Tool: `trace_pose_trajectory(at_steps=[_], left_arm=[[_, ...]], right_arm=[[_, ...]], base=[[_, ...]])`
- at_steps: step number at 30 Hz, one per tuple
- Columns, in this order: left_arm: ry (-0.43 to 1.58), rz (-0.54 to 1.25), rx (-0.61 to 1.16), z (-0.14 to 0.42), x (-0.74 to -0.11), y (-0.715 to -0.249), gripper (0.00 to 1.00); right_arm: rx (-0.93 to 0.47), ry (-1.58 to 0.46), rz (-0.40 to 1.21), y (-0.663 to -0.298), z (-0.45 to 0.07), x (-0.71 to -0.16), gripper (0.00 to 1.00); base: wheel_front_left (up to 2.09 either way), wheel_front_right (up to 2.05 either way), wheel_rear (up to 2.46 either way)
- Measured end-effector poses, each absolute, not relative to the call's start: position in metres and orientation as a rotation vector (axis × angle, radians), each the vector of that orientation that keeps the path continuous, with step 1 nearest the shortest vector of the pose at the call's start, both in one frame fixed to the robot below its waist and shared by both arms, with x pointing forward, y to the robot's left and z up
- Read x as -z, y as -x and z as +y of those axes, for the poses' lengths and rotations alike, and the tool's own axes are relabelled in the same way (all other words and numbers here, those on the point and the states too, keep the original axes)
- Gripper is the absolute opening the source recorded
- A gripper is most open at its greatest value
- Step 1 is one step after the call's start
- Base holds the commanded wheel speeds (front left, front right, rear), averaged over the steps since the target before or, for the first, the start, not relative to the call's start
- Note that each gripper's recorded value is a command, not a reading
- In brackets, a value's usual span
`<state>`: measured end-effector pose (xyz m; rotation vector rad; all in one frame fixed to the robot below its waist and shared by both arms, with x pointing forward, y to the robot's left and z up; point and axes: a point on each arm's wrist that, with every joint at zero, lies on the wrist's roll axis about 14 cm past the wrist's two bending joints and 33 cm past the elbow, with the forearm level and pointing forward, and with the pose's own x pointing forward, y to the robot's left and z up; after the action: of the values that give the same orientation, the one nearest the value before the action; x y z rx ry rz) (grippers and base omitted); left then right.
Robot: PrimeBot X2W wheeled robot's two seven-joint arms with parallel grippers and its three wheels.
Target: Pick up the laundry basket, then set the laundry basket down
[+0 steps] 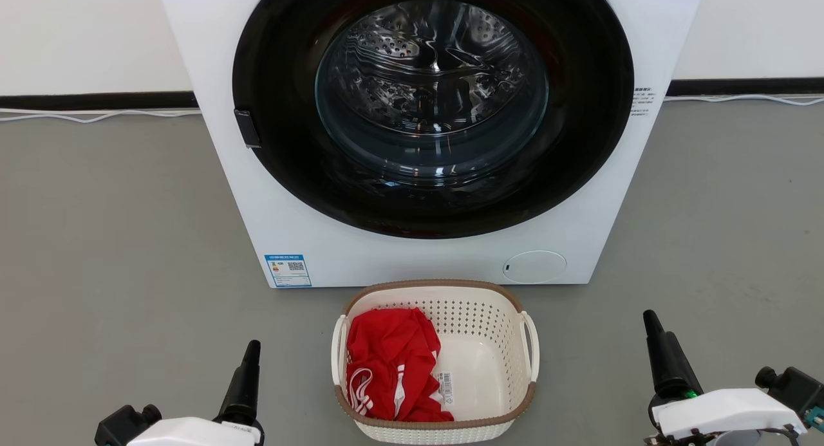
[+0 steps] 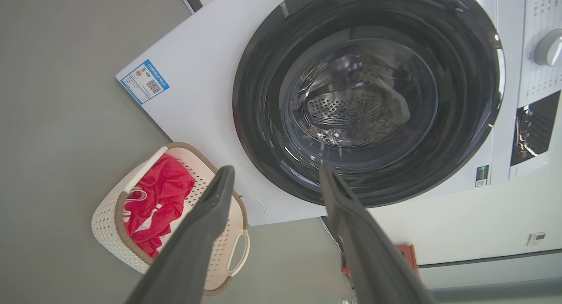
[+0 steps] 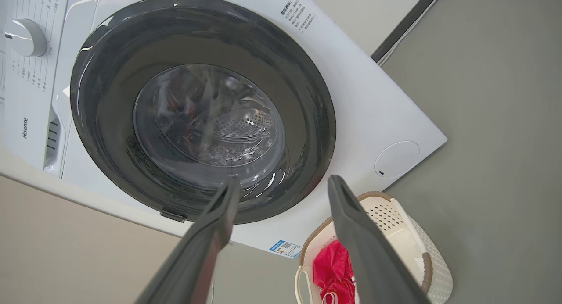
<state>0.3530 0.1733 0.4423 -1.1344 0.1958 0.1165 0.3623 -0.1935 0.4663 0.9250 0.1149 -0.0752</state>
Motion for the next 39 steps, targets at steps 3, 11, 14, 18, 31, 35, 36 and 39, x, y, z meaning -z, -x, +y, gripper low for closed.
trace_pose_trajectory(at_steps=[3, 11, 14, 18, 31, 35, 36, 39], left_arm=[[1.099, 0.195, -0.118, 0.174, -0.442, -0.353, 1.00], [1.015, 0.191, -0.109, 0.172, -0.443, -0.353, 1.00], [0.986, 0.191, -0.104, 0.171, -0.444, -0.354, 1.00], [0.941, 0.184, -0.098, 0.170, -0.445, -0.355, 1.00], [0.810, 0.171, -0.066, 0.163, -0.449, -0.358, 1.00], [0.774, 0.165, -0.054, 0.161, -0.450, -0.359, 1.00], [0.762, 0.162, -0.055, 0.161, -0.451, -0.359, 1.00], [0.732, 0.158, -0.052, 0.160, -0.451, -0.359, 1.00]], right_arm=[[0.072, -0.882, 0.111, -0.362, -0.193, -0.467, 1.00], [0.060, -0.776, 0.105, -0.362, -0.192, -0.468, 1.00], [0.055, -0.735, 0.102, -0.362, -0.192, -0.469, 1.00], [0.048, -0.685, 0.098, -0.362, -0.191, -0.470, 1.00], [0.027, -0.521, 0.077, -0.360, -0.188, -0.474, 1.00], [0.020, -0.471, 0.073, -0.360, -0.188, -0.474, 1.00], [0.018, -0.460, 0.074, -0.360, -0.188, -0.474, 1.00], [0.012, -0.419, 0.068, -0.360, -0.187, -0.475, 1.00]], base=[[0.00, 0.00, 0.00], [0.00, 0.00, 0.00], [0.00, 0.00, 0.00], [0.00, 0.00, 0.00], [0.00, 0.00, 0.00], [0.00, 0.00, 0.00], [0.00, 0.00, 0.00], [0.00, 0.00, 0.00]])
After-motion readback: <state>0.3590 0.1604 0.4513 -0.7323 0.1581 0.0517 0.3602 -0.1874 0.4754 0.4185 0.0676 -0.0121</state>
